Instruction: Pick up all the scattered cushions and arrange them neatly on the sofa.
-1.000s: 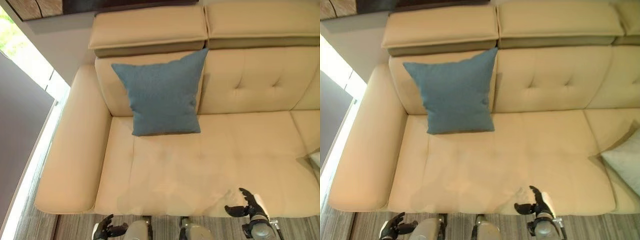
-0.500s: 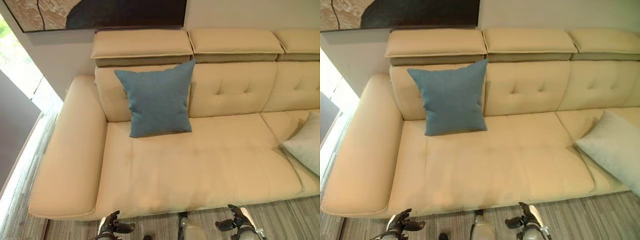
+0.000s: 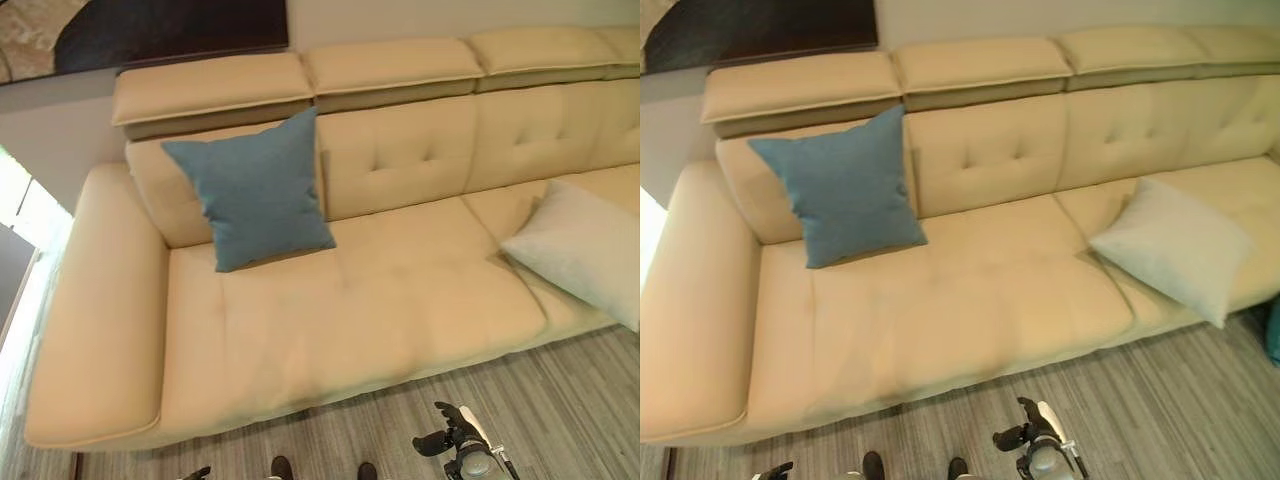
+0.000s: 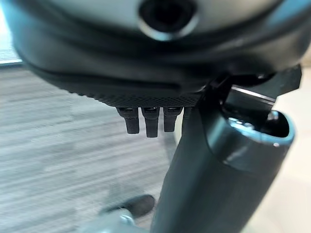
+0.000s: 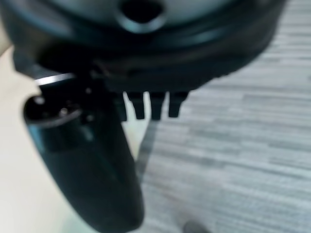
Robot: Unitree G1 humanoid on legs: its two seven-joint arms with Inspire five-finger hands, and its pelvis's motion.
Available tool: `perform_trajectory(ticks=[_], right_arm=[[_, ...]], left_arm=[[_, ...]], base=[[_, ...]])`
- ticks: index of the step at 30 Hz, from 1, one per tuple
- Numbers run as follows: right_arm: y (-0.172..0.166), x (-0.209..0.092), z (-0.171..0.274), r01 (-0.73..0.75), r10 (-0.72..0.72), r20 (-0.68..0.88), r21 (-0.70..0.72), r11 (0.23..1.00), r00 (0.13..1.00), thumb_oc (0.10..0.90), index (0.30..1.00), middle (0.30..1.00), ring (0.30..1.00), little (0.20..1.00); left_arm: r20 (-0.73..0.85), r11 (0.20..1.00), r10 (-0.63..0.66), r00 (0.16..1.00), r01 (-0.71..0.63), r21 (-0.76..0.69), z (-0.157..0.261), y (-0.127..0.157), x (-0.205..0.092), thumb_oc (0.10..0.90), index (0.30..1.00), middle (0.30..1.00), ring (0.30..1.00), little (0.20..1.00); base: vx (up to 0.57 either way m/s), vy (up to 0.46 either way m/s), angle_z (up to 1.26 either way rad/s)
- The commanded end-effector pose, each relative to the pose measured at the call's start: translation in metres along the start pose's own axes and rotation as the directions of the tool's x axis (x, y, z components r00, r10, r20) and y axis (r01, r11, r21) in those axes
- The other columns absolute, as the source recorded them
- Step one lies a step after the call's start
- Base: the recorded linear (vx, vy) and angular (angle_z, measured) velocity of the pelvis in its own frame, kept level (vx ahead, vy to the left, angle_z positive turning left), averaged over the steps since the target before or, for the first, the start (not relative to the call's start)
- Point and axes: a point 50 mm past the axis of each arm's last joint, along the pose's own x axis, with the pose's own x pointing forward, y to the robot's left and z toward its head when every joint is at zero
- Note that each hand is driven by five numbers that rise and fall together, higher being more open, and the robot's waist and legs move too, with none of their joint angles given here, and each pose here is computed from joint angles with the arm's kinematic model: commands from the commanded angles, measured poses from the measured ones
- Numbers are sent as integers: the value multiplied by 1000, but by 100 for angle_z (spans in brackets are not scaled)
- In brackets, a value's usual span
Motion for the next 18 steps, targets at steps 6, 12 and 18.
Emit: perform_trajectory(ticks=[6,12,18], right_arm=[[-18,7,30,44,-33,126,-84,996,991,800,900,900,900,900],[-9,5,31,28,-16,135,-91,995,991,800,900,900,900,900],[-21,10,39,71,-63,133,-57,996,989,800,900,900,900,900]], left_arm=[[-3,999,19,1000,-19,28,2,16,3,800,900,900,900,900],[-20,998,11,1000,-10,65,-6,17,1,800,900,900,900,900],[30,1000,-3,1000,3,-12,11,9,4,800,900,900,900,900]], base=[[-25,-86,-7],[-8,-43,-9],[-28,39,-30]])
